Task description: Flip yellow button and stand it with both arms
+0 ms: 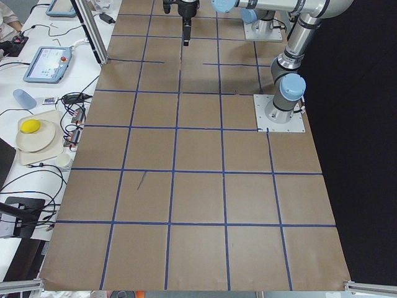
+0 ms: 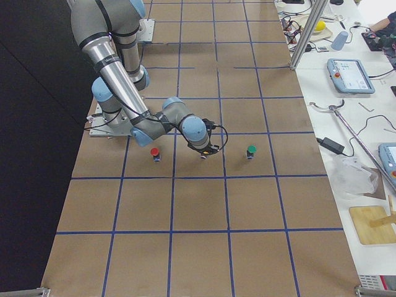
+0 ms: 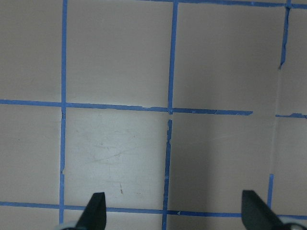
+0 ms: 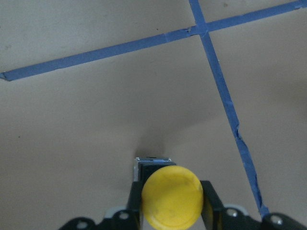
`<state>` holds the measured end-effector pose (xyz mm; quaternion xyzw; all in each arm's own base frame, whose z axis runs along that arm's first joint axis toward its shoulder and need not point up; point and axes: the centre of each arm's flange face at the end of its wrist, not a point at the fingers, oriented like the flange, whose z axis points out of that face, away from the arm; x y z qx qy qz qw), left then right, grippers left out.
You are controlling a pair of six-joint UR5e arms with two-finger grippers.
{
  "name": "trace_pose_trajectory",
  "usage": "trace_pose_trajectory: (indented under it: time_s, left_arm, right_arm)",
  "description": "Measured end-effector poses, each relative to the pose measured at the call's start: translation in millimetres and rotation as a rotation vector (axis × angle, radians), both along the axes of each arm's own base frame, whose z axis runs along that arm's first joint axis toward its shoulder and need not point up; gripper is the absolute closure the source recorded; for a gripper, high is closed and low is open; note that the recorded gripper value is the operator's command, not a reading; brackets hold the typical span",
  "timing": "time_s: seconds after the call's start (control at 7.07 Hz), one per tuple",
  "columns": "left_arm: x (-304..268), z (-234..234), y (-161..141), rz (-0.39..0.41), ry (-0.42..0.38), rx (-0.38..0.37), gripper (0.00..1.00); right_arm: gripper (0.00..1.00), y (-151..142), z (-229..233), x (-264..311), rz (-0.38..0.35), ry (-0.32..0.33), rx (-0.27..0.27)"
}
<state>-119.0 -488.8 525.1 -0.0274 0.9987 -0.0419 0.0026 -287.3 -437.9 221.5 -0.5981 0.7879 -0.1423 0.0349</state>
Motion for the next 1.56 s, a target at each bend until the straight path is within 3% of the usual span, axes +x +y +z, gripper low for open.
trace_pose_trajectory:
  time_s: [0.28,0.42,0.57,0.85,1.13,1.56]
  left_arm:
    - [-1.6,-0.5,3.2,-0.004,0.002,0.005,0.0]
    - [-2.1,-4.3,6.7,-0.004,0.001,0.013,0.0]
    - [-2.2,-9.6,11.2,-0.004,0.0,0.02,0.0]
    - [-2.2,-15.6,17.4,-0.004,0.0,0.027,0.0]
    - [-2.1,-17.8,17.0,-0.003,-0.001,0.03,0.0]
    - [-2.0,-17.5,13.0,-0.003,-0.001,0.03,0.0]
  right_arm:
    - [0.01,-0.4,5.1,0.8,-0.013,0.004,0.001]
    - [0.01,-0.5,15.6,3.3,-0.054,0.001,0.009]
    - [0.01,0.7,33.6,5.7,-0.141,-0.002,0.039]
    - [0.0,-3.9,80.7,23.6,-0.371,0.011,0.154]
    - [0.0,-19.5,144.9,80.7,-0.595,0.05,0.27]
    - [0.0,-14.2,230.6,231.7,-1.098,0.075,0.389]
